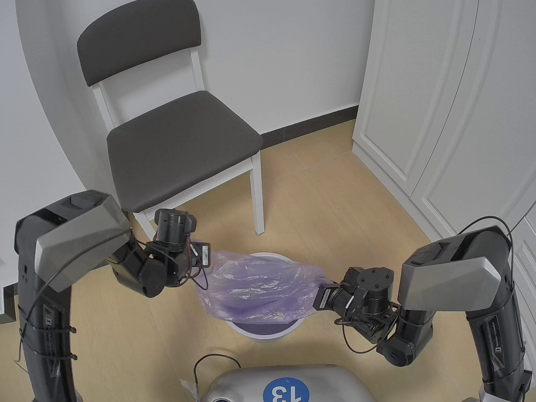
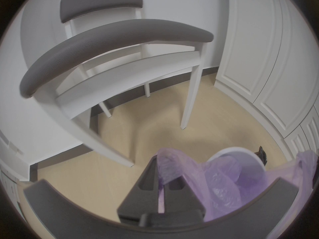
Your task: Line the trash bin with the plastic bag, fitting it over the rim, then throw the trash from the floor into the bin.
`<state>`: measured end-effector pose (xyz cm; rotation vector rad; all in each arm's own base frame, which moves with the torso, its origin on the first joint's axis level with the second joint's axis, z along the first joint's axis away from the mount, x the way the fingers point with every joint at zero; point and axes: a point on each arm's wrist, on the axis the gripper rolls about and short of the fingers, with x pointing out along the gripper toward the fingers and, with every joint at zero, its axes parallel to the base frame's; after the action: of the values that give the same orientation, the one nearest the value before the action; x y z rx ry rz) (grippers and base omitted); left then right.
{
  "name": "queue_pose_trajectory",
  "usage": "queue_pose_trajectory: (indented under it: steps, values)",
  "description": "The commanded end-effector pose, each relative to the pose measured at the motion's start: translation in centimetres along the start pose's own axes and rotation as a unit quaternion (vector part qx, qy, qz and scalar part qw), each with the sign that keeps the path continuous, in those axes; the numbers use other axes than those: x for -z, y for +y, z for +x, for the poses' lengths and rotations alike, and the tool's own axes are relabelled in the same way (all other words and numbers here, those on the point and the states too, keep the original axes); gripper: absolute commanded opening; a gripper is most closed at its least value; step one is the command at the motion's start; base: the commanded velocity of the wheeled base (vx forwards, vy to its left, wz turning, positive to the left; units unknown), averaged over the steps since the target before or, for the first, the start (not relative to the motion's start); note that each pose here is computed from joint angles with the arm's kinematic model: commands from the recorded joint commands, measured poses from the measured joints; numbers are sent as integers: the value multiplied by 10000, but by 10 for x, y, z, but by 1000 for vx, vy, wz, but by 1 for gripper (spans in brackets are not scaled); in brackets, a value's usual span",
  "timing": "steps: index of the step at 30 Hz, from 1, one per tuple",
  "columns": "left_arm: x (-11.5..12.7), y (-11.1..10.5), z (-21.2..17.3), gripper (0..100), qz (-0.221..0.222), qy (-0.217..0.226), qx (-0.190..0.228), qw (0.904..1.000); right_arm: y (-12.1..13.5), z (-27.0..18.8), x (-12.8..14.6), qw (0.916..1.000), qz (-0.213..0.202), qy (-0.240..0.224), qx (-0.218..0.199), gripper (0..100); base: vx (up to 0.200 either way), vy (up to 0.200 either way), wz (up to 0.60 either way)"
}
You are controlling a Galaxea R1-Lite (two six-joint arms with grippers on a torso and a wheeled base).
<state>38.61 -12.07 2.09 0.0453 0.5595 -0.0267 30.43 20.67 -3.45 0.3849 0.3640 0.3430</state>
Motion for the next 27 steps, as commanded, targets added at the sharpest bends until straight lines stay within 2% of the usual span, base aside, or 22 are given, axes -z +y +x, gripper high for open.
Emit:
queue_pose_trajectory:
  steps: [1, 9, 14, 15, 17, 19, 27]
  values:
    - [-3, 11, -48, 0, -294, 29, 81, 9995, -3, 19, -23, 9995, 111, -222, 176, 0, 0, 0, 0]
    - [18, 5, -58, 0, -480, 276, 176, 9983, -5, 27, -48, 9985, 318, -204, 396, 0, 0, 0, 0]
    - [44, 7, -58, 0, -544, 460, 147, 9973, -14, 36, -57, 9971, 440, -148, 606, 0, 0, 0, 0]
    - [44, 7, -58, 0, -544, 460, 147, 9973, -14, 36, -57, 9971, 440, -148, 606, 0, 0, 0, 0]
    - [60, 10, -54, 0, -547, 481, 130, 9973, -19, 39, -51, 9953, 442, 207, 838, 0, 0, 0, 0]
    - [62, 9, -53, 0, -578, 440, 152, 9972, -20, 38, -47, 9940, 439, 388, 928, 0, 0, 0, 0]
    - [59, -1, -43, 0, -560, 255, 270, 9977, -8, 36, -31, 9937, 393, 634, 839, 0, 0, 0, 0]
